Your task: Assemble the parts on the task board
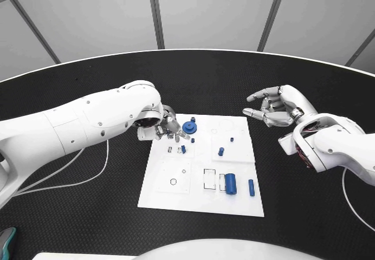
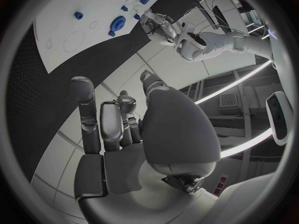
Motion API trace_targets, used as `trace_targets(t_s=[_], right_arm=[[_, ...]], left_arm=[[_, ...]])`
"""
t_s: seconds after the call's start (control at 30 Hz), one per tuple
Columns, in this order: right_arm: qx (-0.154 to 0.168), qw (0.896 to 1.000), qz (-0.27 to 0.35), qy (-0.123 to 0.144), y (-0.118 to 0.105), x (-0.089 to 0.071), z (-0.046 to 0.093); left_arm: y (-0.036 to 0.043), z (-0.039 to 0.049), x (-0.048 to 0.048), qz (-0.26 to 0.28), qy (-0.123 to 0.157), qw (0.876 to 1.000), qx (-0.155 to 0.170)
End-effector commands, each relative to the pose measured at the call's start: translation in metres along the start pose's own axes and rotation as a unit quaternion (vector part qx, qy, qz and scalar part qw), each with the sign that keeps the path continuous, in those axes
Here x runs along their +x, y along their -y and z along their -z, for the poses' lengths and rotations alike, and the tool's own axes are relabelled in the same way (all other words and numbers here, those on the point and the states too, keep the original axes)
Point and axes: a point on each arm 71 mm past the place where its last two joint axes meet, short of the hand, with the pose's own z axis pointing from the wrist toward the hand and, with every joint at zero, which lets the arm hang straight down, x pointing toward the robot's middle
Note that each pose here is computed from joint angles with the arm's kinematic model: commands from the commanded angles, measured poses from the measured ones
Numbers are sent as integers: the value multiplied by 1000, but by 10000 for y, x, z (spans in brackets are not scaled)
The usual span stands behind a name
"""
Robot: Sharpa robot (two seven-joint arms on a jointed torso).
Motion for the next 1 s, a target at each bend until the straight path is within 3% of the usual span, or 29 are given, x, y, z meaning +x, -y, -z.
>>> trace_targets(t_s=[0.03, 1.0], right_arm=[[-1, 1000, 0, 0, -2, 2, -1], [-2, 1000, -1, -3, -16, 35, -24]], left_arm=[[3, -19, 10, -4, -3, 1000, -4], [52, -119, 64, -19, -23, 999, -14]])
